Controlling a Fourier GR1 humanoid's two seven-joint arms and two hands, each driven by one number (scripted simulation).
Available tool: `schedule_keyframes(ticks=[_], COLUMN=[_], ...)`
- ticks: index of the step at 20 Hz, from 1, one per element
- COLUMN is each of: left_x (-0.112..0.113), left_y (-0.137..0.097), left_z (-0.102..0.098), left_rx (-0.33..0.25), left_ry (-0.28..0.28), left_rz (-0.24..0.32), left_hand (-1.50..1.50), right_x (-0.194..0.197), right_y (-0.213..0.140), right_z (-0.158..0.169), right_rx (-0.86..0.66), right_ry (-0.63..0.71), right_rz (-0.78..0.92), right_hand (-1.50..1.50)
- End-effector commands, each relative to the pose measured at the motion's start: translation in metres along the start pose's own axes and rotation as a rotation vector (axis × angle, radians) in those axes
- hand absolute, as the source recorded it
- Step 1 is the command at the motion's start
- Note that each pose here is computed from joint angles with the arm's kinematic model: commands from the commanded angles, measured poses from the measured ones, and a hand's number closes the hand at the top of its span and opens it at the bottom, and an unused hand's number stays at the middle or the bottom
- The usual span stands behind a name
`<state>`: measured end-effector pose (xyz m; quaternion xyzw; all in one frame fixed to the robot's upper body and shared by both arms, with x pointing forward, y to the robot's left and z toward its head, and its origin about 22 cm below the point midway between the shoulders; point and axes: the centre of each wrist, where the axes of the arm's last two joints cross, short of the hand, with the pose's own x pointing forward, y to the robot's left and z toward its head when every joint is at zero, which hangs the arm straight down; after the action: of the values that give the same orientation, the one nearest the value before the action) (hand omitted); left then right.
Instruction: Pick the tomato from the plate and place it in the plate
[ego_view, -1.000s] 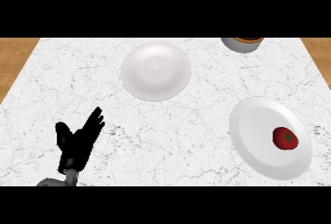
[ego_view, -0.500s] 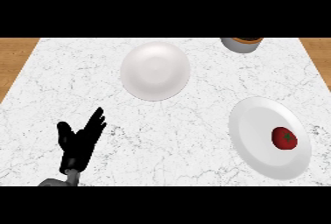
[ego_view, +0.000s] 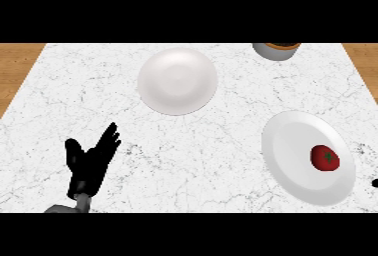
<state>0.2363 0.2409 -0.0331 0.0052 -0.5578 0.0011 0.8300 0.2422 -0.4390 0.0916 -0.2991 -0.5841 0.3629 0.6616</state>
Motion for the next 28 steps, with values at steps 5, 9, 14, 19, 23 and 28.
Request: schedule_keyframes(ticks=[5,9,14,19,23,28], left_x=[-0.007,-0.006,-0.001,-0.008,-0.013,-0.009], left_y=[0.019,-0.007,0.018,-0.008,0.007,-0.001], left_z=[0.01,0.013,0.004,-0.003,0.008,-0.005], left_rx=[-0.007,-0.021,-0.009,-0.007,-0.002,-0.008], left_ry=[0.001,-0.005,0.001,-0.012,-0.009,0.025], left_rz=[-0.01,-0.006,0.004,0.0,-0.005,-0.015], left_hand=[0.0,0.0,0.0,0.0,0.0,0.0], right_x=[0.006,0.017,0.025,0.015,0.017,0.008], right_y=[0.044,0.061,0.069,0.064,0.09,0.086], right_z=[0.006,0.002,-0.022,-0.014,-0.018,-0.042], right_rx=[0.1,0.124,0.113,0.088,0.088,0.122], right_ry=[0.059,0.051,0.079,0.127,0.155,0.15], right_rz=[0.011,-0.008,0.048,0.123,0.134,0.115], right_hand=[-1.5,-1.5,-1.5,-1.5,-1.5,-1.5])
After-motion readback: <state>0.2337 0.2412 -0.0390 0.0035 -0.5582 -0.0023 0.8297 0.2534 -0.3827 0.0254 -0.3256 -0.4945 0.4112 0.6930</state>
